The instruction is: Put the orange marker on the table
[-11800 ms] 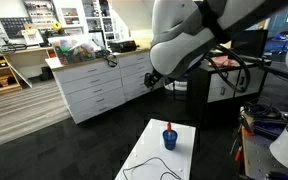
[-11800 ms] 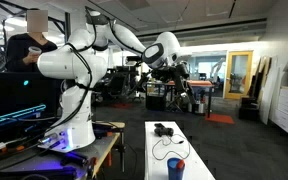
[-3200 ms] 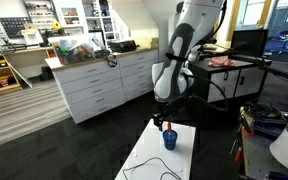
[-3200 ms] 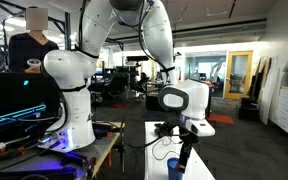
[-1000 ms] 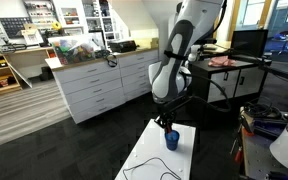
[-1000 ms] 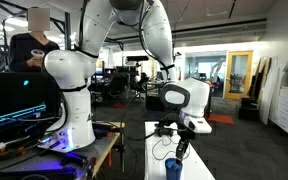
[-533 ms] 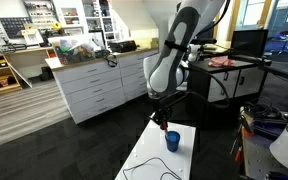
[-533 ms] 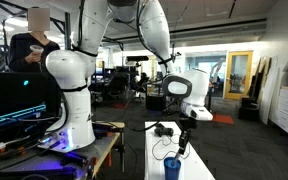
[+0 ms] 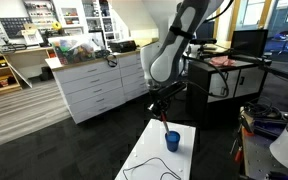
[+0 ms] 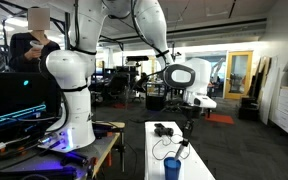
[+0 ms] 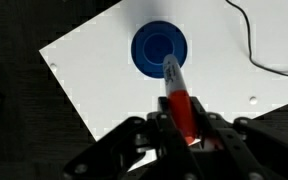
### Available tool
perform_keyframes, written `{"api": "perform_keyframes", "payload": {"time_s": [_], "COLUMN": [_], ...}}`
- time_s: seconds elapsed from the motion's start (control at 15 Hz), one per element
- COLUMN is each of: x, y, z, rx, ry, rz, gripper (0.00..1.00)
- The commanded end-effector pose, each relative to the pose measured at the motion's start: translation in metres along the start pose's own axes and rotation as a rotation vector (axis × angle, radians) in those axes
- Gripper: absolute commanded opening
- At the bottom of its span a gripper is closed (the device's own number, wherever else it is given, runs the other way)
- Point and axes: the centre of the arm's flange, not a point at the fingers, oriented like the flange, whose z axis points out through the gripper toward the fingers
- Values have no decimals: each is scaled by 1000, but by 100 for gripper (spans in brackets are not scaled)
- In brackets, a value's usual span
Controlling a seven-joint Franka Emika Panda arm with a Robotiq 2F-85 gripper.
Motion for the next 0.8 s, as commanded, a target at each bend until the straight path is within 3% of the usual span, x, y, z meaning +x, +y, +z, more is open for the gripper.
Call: {"api": "perform_keyframes", "payload": {"time_s": [0.0, 0.73], "x": [-2, 28], "y": [7, 32], "z": [-32, -55], "rx": [-24, -40], "ry": [-10, -96], "rz": [13, 10], "gripper": [8, 8]}}
